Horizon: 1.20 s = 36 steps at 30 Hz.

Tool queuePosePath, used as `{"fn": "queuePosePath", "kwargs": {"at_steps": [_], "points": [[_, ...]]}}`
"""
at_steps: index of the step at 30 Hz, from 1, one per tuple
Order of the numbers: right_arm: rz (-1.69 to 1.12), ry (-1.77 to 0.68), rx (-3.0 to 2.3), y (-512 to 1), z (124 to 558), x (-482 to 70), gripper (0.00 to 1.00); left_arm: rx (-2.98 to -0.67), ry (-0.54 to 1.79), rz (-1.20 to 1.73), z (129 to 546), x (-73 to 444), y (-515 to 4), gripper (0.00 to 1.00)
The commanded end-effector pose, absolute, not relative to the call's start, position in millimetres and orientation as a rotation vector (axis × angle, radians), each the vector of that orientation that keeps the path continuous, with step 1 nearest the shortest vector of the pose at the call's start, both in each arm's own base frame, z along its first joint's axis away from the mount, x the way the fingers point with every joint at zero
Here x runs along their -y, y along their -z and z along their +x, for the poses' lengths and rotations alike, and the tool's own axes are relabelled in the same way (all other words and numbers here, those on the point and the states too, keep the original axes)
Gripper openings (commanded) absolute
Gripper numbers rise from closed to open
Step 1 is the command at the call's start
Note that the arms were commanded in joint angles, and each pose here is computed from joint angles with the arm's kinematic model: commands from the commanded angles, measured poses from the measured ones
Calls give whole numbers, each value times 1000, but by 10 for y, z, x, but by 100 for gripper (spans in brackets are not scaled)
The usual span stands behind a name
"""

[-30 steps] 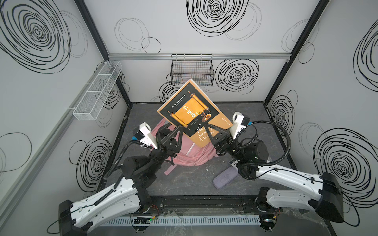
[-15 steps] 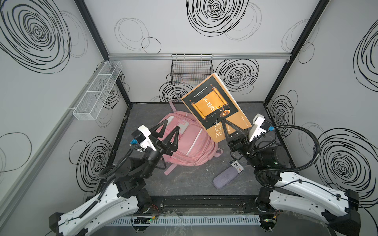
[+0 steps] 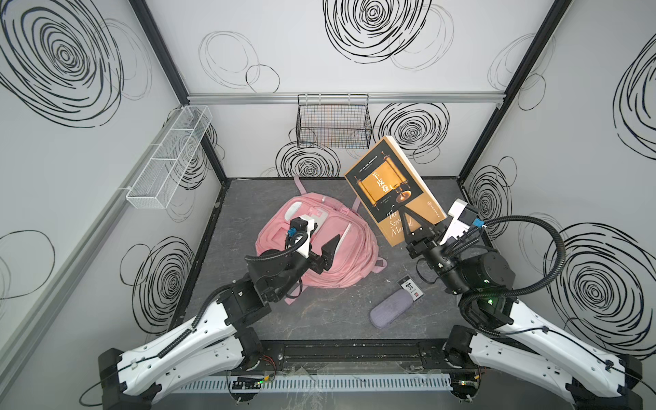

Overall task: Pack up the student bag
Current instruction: 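Release the paperback with the left gripper, reach toward the backpack while right holds it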

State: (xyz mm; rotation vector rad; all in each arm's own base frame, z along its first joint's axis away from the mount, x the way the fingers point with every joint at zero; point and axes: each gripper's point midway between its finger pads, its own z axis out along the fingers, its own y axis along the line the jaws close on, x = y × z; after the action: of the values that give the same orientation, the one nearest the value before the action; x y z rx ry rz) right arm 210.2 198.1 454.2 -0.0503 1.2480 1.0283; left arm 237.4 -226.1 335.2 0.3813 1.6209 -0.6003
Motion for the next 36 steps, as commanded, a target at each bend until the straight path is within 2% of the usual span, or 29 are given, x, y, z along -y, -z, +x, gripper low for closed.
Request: {"fn": "queuePosePath", "kwargs": {"at_steps": [1, 17, 36], "points": [[-13, -1069, -1183, -4787, 2026, -1843, 0, -1629, 639, 376, 2386, 2330, -3448, 79], [109, -967, -1302, -4536, 2264, -1581, 0, -1806, 614, 477, 2563, 2720, -2889, 81], [78, -1031, -1411, -4249, 2351, -1737, 0, -2100, 728, 575, 2587, 3263, -1969, 85]]}}
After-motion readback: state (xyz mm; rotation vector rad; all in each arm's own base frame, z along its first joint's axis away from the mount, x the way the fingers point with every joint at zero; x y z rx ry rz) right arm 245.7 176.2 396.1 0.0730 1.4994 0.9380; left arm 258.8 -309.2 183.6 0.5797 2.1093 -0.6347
